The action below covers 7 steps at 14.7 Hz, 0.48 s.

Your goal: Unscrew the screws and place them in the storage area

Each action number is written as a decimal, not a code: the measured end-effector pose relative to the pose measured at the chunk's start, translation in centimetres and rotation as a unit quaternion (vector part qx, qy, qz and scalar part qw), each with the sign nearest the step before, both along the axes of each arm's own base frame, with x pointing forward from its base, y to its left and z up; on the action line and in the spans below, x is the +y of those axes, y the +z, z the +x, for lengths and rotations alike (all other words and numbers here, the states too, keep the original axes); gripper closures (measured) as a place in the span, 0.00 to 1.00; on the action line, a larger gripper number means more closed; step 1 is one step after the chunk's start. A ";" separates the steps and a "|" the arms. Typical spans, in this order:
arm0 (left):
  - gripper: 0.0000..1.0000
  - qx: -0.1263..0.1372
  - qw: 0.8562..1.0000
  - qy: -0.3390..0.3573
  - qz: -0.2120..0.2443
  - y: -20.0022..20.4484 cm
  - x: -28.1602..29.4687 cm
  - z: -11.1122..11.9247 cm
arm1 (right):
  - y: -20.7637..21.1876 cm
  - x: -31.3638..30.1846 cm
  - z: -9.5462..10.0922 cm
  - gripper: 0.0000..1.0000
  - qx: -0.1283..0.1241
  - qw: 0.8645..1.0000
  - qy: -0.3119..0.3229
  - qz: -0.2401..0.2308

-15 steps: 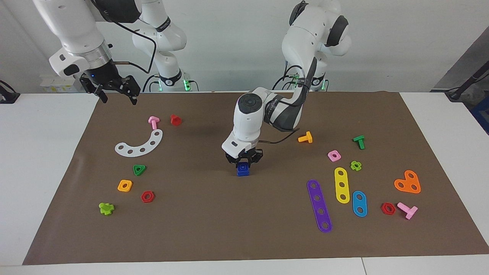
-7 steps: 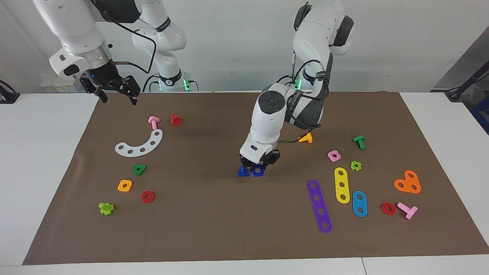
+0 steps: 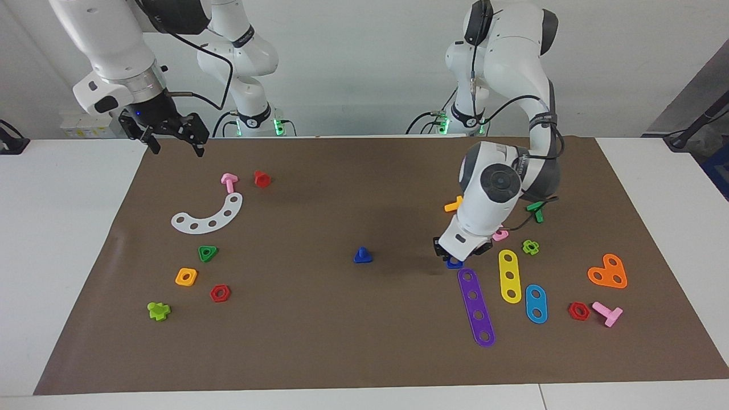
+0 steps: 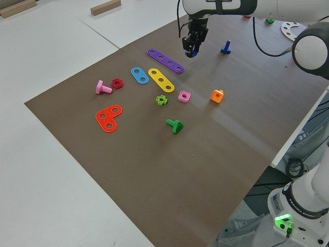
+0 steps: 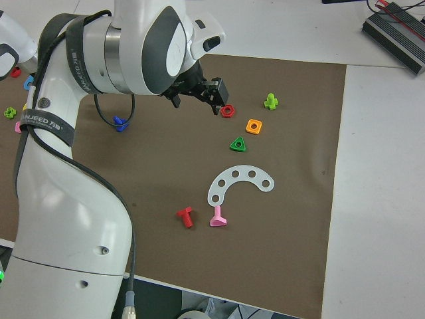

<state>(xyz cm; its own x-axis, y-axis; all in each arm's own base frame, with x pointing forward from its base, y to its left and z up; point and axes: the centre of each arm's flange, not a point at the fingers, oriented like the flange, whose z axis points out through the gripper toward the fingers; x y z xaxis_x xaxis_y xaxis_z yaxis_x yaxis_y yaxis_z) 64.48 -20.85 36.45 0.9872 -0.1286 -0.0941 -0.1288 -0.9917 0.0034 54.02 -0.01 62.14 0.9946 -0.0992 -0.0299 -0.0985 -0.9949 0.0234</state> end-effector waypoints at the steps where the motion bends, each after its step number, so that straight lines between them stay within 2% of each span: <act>1: 0.52 0.003 1.000 -0.016 -0.001 -0.4 1.9 -0.7 | 0.0 0.0 0.0 0.00 -0.002 1.000 0.000 0.000; 6: 0.52 -0.024 0.998 -0.051 -0.009 -5.3 5.8 -5.4 | 0.0 0.0 0.0 0.00 -0.002 1.000 0.000 0.000; 7: 0.44 -0.031 0.998 -0.052 -0.010 -5.8 5.9 -5.9 | 0.0 0.0 0.0 0.00 -0.002 1.000 0.000 0.000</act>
